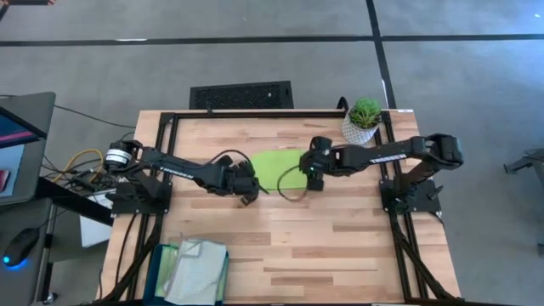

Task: Fold microfiber towels
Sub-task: Fold the green microfiber cloth

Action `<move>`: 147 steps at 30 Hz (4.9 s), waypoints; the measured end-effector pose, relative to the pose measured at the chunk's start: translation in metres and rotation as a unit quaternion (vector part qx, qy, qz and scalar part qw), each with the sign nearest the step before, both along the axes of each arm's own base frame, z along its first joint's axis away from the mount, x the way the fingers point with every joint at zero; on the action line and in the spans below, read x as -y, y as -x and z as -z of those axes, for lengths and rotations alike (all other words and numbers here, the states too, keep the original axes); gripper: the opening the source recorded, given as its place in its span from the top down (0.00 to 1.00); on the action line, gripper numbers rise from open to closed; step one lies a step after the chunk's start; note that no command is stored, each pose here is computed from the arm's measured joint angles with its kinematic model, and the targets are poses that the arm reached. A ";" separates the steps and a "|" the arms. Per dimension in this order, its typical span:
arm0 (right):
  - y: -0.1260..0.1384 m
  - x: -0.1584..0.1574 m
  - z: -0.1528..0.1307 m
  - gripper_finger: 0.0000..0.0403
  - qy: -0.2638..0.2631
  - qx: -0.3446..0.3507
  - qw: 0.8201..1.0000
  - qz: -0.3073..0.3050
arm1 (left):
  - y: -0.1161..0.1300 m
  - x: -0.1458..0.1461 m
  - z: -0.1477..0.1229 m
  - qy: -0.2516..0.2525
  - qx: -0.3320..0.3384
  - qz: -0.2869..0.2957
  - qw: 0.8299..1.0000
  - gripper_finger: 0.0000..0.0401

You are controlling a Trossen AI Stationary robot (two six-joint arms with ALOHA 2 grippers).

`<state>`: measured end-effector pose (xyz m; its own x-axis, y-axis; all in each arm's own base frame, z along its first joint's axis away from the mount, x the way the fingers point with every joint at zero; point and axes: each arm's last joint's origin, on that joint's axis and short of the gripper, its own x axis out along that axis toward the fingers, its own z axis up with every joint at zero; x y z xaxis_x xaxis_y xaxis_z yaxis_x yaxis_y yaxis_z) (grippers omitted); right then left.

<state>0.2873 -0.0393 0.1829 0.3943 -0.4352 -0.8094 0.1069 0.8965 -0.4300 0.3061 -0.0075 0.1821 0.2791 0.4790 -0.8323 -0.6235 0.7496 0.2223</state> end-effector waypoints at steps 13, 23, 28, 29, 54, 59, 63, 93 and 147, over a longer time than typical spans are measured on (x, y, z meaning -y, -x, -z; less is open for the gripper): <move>-0.005 -0.063 0.023 0.44 -0.069 -0.060 0.983 -0.158 | -0.007 0.023 -0.001 -0.024 -0.053 0.227 0.972 0.65; -0.012 -0.053 0.041 0.44 -0.067 -0.075 0.985 -0.137 | -0.015 0.024 0.026 -0.051 -0.092 0.278 0.955 0.65; -0.013 -0.046 0.043 0.44 -0.069 -0.074 0.987 -0.122 | -0.019 0.023 0.033 -0.076 -0.100 0.272 0.954 0.65; -0.014 -0.045 0.043 0.44 -0.069 -0.072 0.988 -0.120 | -0.020 0.023 0.033 -0.076 -0.098 0.272 0.954 0.65; -0.011 -0.029 0.063 0.47 -0.097 -0.105 0.988 -0.059 | -0.022 0.015 0.043 -0.064 -0.110 0.258 0.958 0.65; -0.010 -0.029 0.060 0.64 -0.097 -0.094 0.990 -0.047 | -0.021 0.021 0.042 -0.060 -0.099 0.252 0.961 0.65; -0.011 -0.027 0.061 0.86 -0.066 -0.093 0.993 -0.039 | -0.021 0.027 0.042 -0.053 -0.090 0.243 0.964 0.65; -0.087 0.000 0.008 0.99 0.073 0.036 0.969 -0.233 | 0.017 0.089 0.039 -0.101 0.087 -0.070 0.989 0.65; -0.165 -0.013 -0.003 0.97 0.110 0.100 0.910 -0.386 | 0.038 0.068 -0.001 -0.161 0.005 -0.112 0.981 0.65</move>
